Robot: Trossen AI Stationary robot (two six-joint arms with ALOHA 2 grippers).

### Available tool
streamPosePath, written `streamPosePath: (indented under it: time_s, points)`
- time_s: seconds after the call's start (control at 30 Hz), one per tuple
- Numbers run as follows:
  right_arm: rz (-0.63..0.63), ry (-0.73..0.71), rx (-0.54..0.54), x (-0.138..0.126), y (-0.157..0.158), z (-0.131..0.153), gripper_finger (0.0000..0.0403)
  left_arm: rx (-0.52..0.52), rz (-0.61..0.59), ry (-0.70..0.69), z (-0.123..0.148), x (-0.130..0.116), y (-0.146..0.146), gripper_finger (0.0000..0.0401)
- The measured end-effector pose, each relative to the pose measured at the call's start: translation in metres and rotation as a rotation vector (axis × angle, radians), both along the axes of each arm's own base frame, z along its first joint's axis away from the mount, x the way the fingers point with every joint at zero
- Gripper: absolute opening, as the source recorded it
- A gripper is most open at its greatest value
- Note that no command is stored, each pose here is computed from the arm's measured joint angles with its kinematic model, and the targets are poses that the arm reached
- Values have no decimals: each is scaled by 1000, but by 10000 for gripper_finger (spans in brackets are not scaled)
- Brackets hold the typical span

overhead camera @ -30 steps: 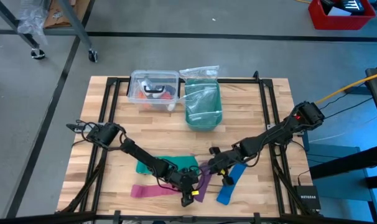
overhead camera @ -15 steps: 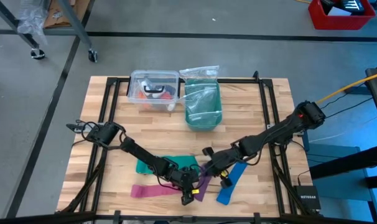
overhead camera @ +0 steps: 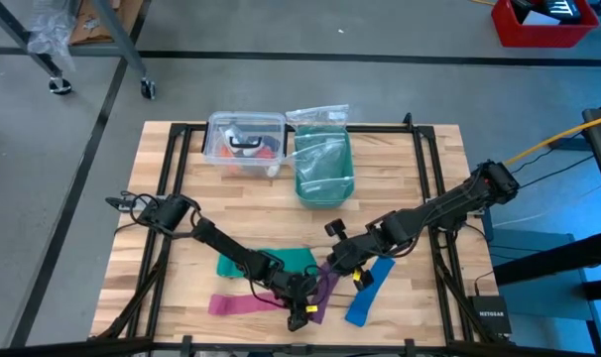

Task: Roll bandage
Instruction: Roll the purple bandage

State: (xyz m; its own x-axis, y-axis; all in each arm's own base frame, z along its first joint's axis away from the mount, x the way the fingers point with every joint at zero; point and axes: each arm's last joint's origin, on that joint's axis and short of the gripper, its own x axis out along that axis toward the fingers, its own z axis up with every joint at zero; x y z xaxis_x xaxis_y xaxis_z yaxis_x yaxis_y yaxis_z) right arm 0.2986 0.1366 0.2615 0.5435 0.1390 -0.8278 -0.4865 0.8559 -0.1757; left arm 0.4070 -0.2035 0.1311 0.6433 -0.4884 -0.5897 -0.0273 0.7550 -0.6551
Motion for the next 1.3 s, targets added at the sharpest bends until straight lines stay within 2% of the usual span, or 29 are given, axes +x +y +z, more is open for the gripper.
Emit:
streamPosePath:
  time_s: [0.1,0.3,0.47,0.63,0.77,0.87,0.97,1.07,1.2,1.3]
  points:
    - [2,-7,1,1,0,5,2,-40,1,-40,5,5,3,119]
    - [-3,-5,-10,-3,-2,13,2,-44,0,-119,11,11,9,120]
    - [-49,-7,-70,-18,-11,26,2,-44,27,-124,11,17,21,114]
    - [-96,-25,-93,-40,-23,47,2,-21,37,-199,18,25,37,114]
    - [-109,-32,-100,-55,-30,59,2,16,25,-303,41,28,48,114]
    - [-111,-27,-103,-61,-33,63,2,54,15,-328,61,24,56,114]
    - [-111,-19,-107,-65,-35,64,3,122,-1,-296,74,17,65,114]
    - [-110,-6,-115,-66,-35,64,3,214,-5,-205,82,5,73,114]
    - [-115,13,-119,-68,-36,63,3,362,38,-64,76,-7,81,114]
    - [-121,7,-112,-68,-36,63,3,411,58,-38,72,-9,83,114]
